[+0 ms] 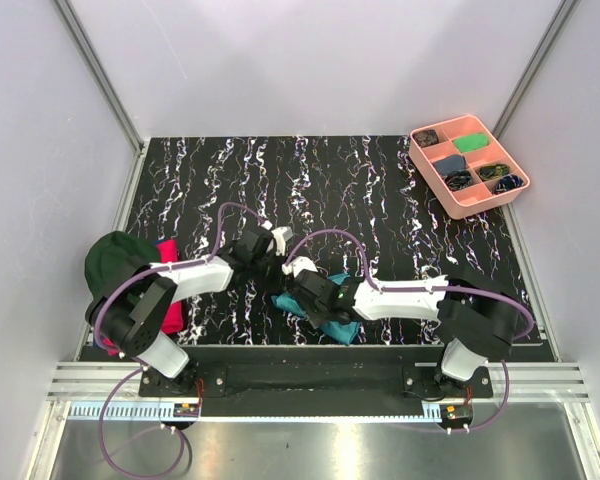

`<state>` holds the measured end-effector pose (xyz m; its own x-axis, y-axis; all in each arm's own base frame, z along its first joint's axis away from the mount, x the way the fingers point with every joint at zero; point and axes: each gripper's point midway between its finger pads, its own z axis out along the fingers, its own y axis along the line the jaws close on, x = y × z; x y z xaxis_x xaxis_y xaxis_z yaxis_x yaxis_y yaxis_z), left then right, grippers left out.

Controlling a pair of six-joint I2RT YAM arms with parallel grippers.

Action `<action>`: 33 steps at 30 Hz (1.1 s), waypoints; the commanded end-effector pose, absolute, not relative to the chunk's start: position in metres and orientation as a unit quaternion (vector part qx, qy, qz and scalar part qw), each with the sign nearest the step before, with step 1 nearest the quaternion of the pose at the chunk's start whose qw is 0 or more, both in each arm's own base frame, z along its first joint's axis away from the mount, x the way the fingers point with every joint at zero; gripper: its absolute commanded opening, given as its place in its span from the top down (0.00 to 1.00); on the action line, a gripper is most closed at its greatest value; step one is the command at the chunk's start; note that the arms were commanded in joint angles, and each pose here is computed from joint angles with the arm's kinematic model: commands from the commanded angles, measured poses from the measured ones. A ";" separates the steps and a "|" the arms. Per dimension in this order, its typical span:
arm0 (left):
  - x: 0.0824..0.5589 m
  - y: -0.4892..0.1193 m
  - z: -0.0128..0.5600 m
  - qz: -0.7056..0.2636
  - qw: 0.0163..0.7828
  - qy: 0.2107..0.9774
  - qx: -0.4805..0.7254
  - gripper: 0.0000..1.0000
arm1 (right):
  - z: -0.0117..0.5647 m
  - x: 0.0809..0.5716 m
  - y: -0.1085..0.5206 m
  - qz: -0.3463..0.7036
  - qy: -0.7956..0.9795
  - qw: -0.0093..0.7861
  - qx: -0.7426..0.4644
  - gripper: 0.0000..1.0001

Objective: Fold the napkin, place the utensils inside, and roll it up
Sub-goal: Roll the napkin with the utensil

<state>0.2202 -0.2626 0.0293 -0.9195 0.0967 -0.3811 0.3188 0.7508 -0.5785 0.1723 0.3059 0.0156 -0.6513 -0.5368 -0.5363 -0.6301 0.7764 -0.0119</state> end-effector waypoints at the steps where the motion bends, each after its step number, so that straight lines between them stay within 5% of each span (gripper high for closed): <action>1: 0.257 -0.266 0.077 -0.367 0.233 0.896 0.086 0.55 | -0.004 0.156 0.293 0.090 0.915 0.235 -0.316 0.60; 6: 0.274 -0.231 0.094 -0.356 0.280 0.891 0.041 0.37 | -0.005 0.145 0.297 0.122 0.911 0.221 -0.325 0.62; 19: 0.233 -0.209 0.097 -0.394 0.328 0.858 0.036 0.23 | 0.009 0.128 0.318 0.283 0.892 0.121 -0.332 0.65; 27: 0.221 -0.218 0.101 -0.444 0.345 0.825 0.060 0.23 | 0.011 0.130 0.323 0.339 0.881 0.064 -0.324 0.66; 33: 0.209 -0.230 0.097 -0.482 0.319 0.811 0.089 0.33 | 0.004 0.136 0.320 0.360 0.880 0.032 -0.309 0.65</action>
